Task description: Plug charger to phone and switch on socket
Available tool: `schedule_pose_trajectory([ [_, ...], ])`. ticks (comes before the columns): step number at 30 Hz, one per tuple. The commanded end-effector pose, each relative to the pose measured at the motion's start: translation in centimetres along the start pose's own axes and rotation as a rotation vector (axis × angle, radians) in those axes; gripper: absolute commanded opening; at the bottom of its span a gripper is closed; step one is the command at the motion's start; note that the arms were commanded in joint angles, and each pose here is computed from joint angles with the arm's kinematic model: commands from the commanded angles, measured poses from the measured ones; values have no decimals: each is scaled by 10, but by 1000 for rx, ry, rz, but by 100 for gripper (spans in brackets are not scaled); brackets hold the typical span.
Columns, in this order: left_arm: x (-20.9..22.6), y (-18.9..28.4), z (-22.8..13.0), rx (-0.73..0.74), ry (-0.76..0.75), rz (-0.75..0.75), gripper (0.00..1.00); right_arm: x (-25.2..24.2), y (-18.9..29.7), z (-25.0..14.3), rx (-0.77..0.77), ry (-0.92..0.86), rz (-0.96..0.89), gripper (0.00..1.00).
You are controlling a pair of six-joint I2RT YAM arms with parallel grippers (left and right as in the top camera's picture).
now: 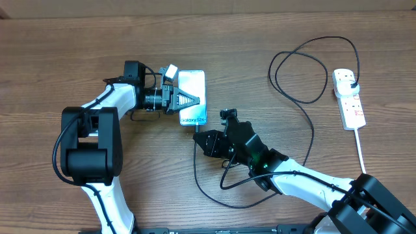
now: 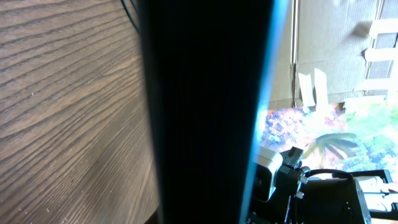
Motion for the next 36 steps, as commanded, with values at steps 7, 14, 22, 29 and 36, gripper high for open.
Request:
schedule_pose_trajectory([
  [7,-23,-1,2,4,22,-57,4,3,1,-5,29,-38,19,4],
  [14,-23,-1,2,4,43,-57,4,8,1,-13,75,-31,48,4],
  [22,-23,-1,2,4,42,-53,4,12,2,-16,95,18,71,4],
  [29,-23,-1,2,4,43,-53,4,15,2,-14,86,39,85,4],
  [36,-23,-1,1,5,44,-54,4,10,1,-11,68,35,62,4],
])
Point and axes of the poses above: each gripper's point midway between its finger pads, its own y axis back along the fingers, its own x axis along the line the jaws close on, z = x × y, the point moved 1 cm from there along y, back along the fingers, and after that the axes turned 2 degrees about -y, right-handed, at the moved point
